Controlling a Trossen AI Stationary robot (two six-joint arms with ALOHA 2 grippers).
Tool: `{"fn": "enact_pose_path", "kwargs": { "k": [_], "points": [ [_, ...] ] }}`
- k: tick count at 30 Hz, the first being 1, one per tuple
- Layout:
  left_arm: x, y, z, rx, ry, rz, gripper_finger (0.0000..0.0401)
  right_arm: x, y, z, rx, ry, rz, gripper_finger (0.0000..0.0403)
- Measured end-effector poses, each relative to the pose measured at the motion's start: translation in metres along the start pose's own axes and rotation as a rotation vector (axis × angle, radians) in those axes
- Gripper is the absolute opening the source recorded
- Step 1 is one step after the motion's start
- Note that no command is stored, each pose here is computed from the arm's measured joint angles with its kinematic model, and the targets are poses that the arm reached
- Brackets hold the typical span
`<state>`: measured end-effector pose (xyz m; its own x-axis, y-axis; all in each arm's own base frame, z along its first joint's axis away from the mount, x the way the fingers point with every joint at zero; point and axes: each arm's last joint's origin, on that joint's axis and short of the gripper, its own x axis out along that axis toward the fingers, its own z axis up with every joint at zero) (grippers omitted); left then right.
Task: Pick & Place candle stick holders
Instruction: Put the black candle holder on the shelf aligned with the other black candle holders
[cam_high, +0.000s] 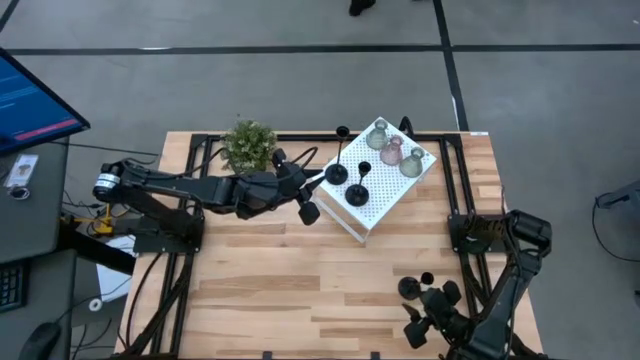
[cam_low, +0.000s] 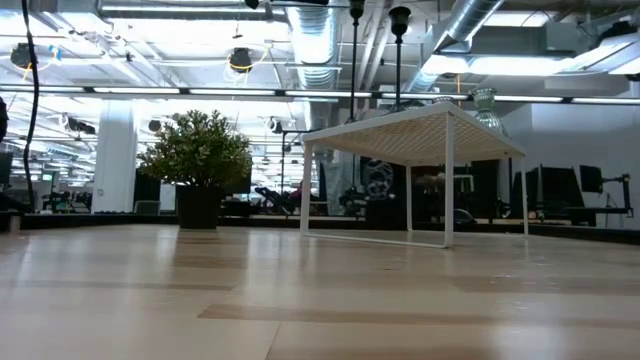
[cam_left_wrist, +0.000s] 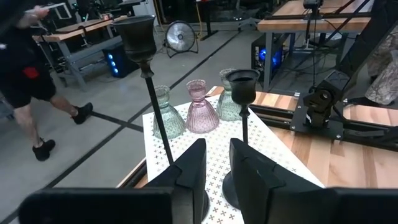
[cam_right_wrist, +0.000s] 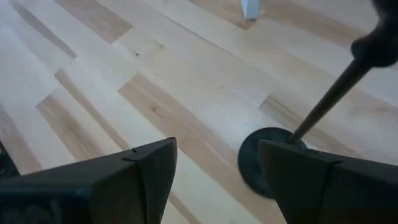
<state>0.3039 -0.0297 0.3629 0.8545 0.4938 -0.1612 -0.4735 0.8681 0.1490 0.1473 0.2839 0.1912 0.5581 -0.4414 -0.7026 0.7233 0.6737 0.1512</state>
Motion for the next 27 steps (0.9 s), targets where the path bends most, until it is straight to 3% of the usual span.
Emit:
{"fn": "enact_pose_path", "kwargs": {
  "k": [9,21,27],
  "points": [
    [0.000,0.000,0.000,0.000,0.000,0.000,0.0072,-0.015,-0.002,-0.012,-0.003,0.075,0.037,0.0217],
    [0.000,0.000,0.000,0.000,0.000,0.000,0.0072,-0.098,0.008,-0.022,0.028,0.291,0.241,0.0217],
    [0.000,0.000,0.000,-0.003,-0.001,0.000,0.0072,-0.114,0.016,-0.009,0.068,0.255,0.307,0.0217]
  ]
}}
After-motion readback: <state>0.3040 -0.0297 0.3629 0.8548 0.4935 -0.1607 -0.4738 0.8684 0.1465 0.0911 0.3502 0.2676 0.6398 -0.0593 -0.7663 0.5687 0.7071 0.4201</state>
